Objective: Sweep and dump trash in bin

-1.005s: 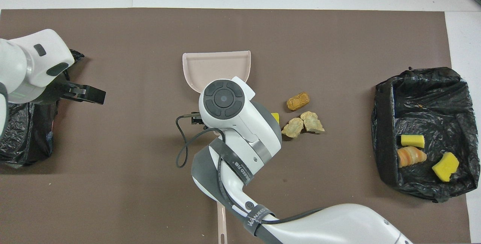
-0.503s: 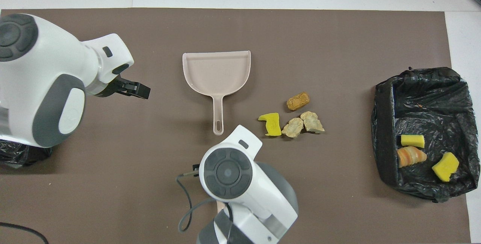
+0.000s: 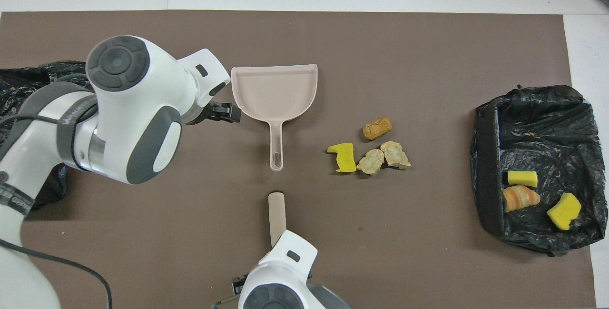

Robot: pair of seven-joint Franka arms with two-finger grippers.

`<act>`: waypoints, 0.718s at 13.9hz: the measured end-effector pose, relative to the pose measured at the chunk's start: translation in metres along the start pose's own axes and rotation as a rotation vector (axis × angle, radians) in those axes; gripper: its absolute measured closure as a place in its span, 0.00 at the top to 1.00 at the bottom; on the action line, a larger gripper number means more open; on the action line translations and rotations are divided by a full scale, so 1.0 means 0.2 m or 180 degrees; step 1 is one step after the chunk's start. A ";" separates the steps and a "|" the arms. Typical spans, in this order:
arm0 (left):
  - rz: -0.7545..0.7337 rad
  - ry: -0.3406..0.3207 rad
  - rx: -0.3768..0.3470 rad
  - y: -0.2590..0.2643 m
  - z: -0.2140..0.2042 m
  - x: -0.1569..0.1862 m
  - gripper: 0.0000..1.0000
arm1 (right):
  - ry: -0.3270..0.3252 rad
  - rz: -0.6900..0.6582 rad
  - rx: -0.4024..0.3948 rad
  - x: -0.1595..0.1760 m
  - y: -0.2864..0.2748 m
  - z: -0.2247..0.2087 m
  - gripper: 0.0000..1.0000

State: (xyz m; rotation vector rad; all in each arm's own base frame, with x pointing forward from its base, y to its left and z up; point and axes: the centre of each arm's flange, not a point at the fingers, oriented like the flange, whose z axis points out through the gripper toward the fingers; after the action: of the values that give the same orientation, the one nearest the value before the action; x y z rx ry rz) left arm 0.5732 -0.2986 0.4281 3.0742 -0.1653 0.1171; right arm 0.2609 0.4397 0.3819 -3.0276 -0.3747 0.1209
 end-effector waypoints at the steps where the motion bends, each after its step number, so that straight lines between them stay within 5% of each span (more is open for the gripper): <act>1: -0.0027 0.0004 -0.0012 0.06 0.04 -0.01 1.00 | -0.0020 -0.0009 -0.0023 -0.02 0.01 0.07 1.00; 8: -0.0149 -0.0139 0.0011 0.35 0.35 -0.12 0.94 | -0.0054 0.0049 -0.0018 0.02 0.04 0.29 1.00; 10: -0.0136 -0.0169 0.0026 0.36 0.38 -0.13 0.74 | -0.0046 0.0046 -0.0010 0.03 0.03 0.29 0.79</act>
State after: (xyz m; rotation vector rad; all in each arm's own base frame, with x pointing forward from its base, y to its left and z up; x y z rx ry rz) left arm 0.5447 -0.3725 0.3550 3.0885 -0.1017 0.0341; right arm 0.2625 0.4396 0.3239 -3.0347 -0.3544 0.1434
